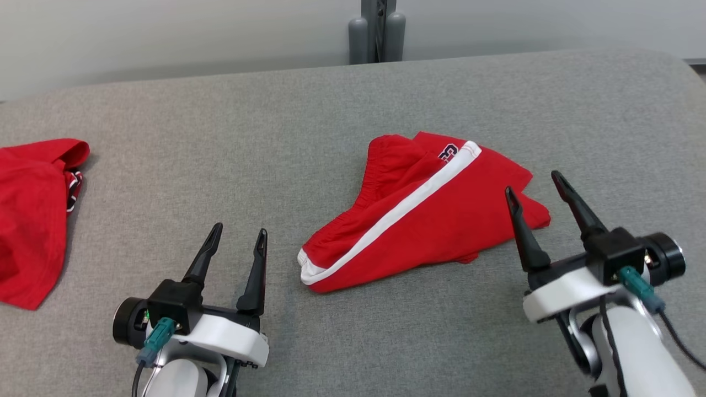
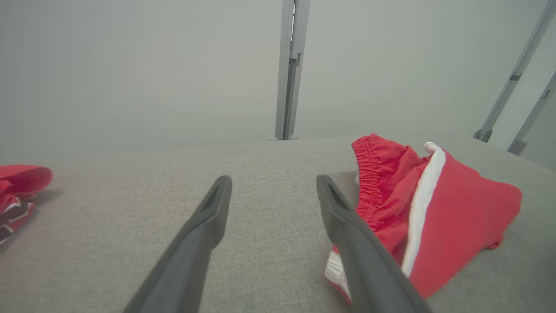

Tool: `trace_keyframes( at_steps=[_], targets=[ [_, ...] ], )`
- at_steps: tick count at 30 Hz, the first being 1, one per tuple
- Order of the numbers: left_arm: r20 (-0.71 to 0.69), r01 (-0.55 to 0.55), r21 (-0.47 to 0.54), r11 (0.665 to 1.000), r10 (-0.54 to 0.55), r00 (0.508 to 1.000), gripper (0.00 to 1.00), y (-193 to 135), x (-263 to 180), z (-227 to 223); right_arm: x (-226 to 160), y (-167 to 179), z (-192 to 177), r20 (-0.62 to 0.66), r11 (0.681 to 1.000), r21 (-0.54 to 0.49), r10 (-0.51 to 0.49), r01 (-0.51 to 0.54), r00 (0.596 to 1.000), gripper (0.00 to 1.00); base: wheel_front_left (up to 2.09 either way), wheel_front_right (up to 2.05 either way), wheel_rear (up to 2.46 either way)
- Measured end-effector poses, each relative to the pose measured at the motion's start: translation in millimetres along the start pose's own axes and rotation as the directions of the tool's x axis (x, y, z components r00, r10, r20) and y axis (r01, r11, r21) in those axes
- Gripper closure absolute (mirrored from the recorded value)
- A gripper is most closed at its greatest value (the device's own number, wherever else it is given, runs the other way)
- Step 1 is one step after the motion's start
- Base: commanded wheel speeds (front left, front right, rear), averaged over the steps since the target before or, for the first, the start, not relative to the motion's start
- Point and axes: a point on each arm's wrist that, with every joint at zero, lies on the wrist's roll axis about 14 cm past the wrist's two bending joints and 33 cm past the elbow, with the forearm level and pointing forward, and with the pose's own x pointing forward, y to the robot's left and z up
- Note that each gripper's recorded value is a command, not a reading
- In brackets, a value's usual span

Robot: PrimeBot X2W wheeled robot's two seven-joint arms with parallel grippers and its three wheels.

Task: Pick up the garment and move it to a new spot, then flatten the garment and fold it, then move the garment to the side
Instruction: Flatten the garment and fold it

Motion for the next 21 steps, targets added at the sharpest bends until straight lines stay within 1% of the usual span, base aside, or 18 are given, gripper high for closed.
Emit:
trace_keyframes(
  at_steps=[2, 3, 4, 6, 9, 11, 13, 18, 21],
  targets=[
    [-0.004, 0.002, 0.001, 1.0, -0.002, 1.0, 0.0, 0.3, 0.9, -1.4, 4.5, -0.6, -4.4, -0.014, 1.0, -0.001, 0.014, -0.014, 1.0, 0.0, 0.0, 0.0, 0.0],
    [-0.009, 0.002, 0.002, 1.0, -0.002, 1.0, 0.0, 1.7, 2.7, -3.9, 16.4, -2.8, -11.3, -0.049, 0.999, 0.011, 0.037, -0.036, 0.998, 0.0, 0.0, 0.0, 0.0],
    [-0.009, 0.004, 0.005, 1.0, -0.004, 1.0, 0.0, 1.9, 3.9, -4.0, 23.4, -8.1, -13.7, -0.068, 0.999, -0.011, 0.047, -0.048, 0.997, 0.0, 0.0, 0.0, 0.0],
    [-0.006, 0.002, 0.006, 1.0, -0.002, 1.0, 0.0, 3.4, 5.4, -3.4, 30.6, -14.0, -15.3, -0.085, 0.998, -0.021, 0.053, -0.055, 0.995, 0.0, 0.0, 0.0, 0.0],
    [0.003, -0.001, 0.002, 1.0, 0.0, 1.0, 0.0, 5.8, 9.5, -2.0, 48.6, -20.6, -26.7, -0.153, 0.997, 0.001, 0.082, -0.082, 0.985, 0.0, 0.0, 0.0, 0.0],
    [-0.007, -0.002, -0.008, 1.0, 0.002, 1.0, 0.0, 6.9, 10.5, -6.3, 59.3, -13.9, -35.6, -0.2, 0.991, 0.029, 0.132, -0.129, 0.971, 0.0, 0.0, 0.0, 0.0],
    [-0.018, -0.008, -0.01, 1.0, 0.008, 1.0, 0.0, 8.7, 12.0, -10.6, 68.5, -10.1, -43.3, -0.243, 0.984, 0.08, 0.172, -0.157, 0.955, 0.0, 0.0, 0.0, 0.0],
    [-0.046, -0.027, -0.015, 1.0, 0.027, 0.999, 0.0, 15.8, 15.3, -21.7, 84.2, -20.4, -64.3, -0.353, 0.974, 0.113, 0.222, -0.194, 0.909, 0.0, 0.0, 0.0, 0.0],
    [-0.059, -0.039, -0.019, 0.999, 0.038, 0.998, 0.0, 19.8, 16.4, -26.9, 89.4, -13.5, -75.4, -0.396, 0.963, 0.153, 0.266, -0.222, 0.879, 0.0, 0.0, 0.0, 0.0]
  ],
)
